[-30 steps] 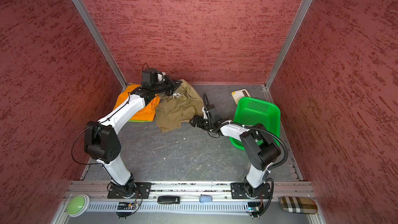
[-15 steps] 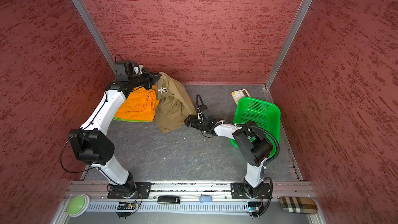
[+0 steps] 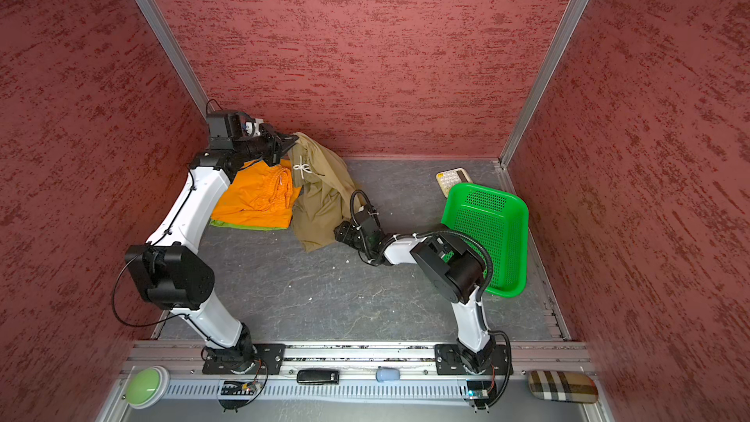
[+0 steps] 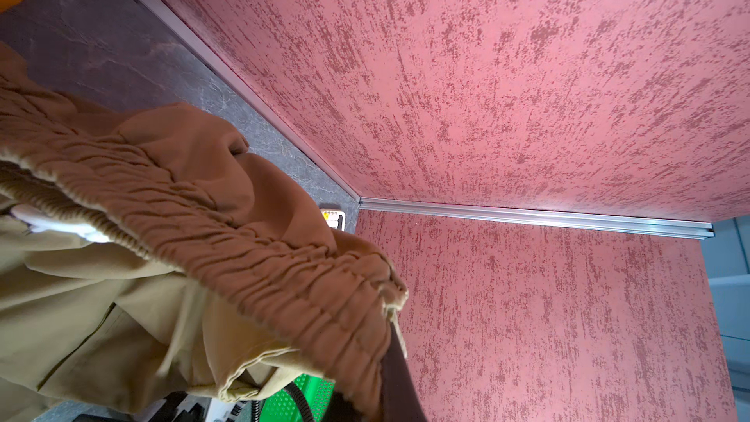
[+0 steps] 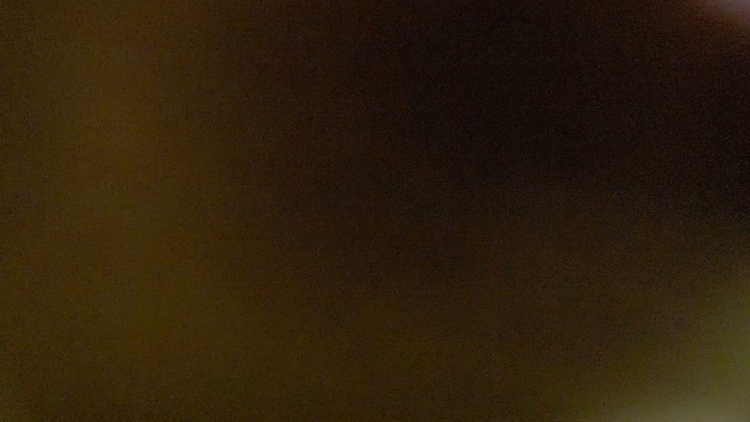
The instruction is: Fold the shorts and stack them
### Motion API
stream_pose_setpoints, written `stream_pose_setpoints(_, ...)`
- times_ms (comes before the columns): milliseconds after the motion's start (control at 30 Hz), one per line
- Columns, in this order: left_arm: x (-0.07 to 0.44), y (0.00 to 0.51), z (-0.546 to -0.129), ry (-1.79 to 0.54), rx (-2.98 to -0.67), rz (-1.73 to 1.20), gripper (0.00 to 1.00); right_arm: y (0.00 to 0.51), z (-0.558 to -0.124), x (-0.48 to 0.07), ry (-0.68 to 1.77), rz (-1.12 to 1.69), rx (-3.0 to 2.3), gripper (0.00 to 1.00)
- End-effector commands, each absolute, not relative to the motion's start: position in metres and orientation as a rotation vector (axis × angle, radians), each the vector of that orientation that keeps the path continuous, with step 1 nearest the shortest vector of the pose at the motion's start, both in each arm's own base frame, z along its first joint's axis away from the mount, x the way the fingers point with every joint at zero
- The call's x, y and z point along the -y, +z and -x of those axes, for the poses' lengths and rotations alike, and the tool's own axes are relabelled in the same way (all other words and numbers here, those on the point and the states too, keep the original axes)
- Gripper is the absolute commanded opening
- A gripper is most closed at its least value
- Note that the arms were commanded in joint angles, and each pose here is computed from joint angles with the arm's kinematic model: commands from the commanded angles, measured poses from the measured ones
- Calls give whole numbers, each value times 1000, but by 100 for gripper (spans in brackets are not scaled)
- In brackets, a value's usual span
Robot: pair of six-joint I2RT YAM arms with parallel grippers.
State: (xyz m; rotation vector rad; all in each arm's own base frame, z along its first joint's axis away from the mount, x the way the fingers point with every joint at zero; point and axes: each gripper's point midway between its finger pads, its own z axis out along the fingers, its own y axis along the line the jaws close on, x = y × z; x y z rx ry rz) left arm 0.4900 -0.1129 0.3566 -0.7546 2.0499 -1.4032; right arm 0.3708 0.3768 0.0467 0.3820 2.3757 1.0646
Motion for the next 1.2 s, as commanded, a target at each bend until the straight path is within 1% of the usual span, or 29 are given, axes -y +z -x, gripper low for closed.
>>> stream_pose_setpoints(0, 114, 368, -494, -1431, -2023, 706, 0, 27, -380, -370, 1012, -561, -2348, 55)
stream_pose_setpoints(67, 113, 368, -494, -1438, -2022, 706, 0, 24, -383, -361, 955, -588, -2338, 39)
stream_pose_setpoints(133, 108, 368, -494, -1439, -2018, 711, 0, 32, -391, -349, 905, -572, -2317, 16)
stream_pose_setpoints(200, 102, 370, -495, -1442, -2010, 715, 0, 47, -403, -331, 850, -545, -2302, 4)
stream_pose_setpoints(233, 98, 371, -497, -1446, -2005, 717, 0, 59, -410, -317, 809, -526, -2284, 0)
stream_pose_setpoints(333, 90, 383, -502, -1450, -1990, 697, 0, 105, -431, -273, 688, -464, -2221, 0)
stream_pose_setpoints(433, 85, 407, -510, -1443, -1941, 659, 0, 174, -455, -216, 553, -407, -2123, 0)
stream_pose_setpoints(533, 91, 444, -519, -1454, -1878, 587, 0, 251, -471, -165, 424, -349, -2017, 0)
stream_pose_setpoints(633, 110, 488, -522, -1468, -1810, 476, 0, 330, -470, -122, 277, -275, -1899, 0)
stream_pose_setpoints(700, 120, 528, -516, -1472, -1738, 384, 0, 385, -459, -93, 180, -253, -1805, 0)
stream_pose_setpoints(733, 123, 545, -510, -1472, -1701, 345, 0, 403, -455, -81, 138, -253, -1774, 0)
stream_pose_setpoints(767, 122, 566, -502, -1468, -1651, 308, 0, 438, -439, -65, 118, -255, -1702, 0)
stream_pose_setpoints(867, 105, 612, -476, -1453, -1521, 267, 0, 505, -401, -38, 70, -220, -1555, 0)
stream_pose_setpoints(967, 90, 639, -446, -1383, -1456, 251, 0, 555, -364, -27, 30, -150, -1443, 0)
stream_pose_setpoints(1067, 79, 664, -407, -1307, -1397, 236, 0, 590, -332, -23, 12, -103, -1355, 0)
stream_pose_setpoints(1167, 78, 688, -368, -1303, -1340, 217, 0, 618, -303, -21, 15, -74, -1275, 0)
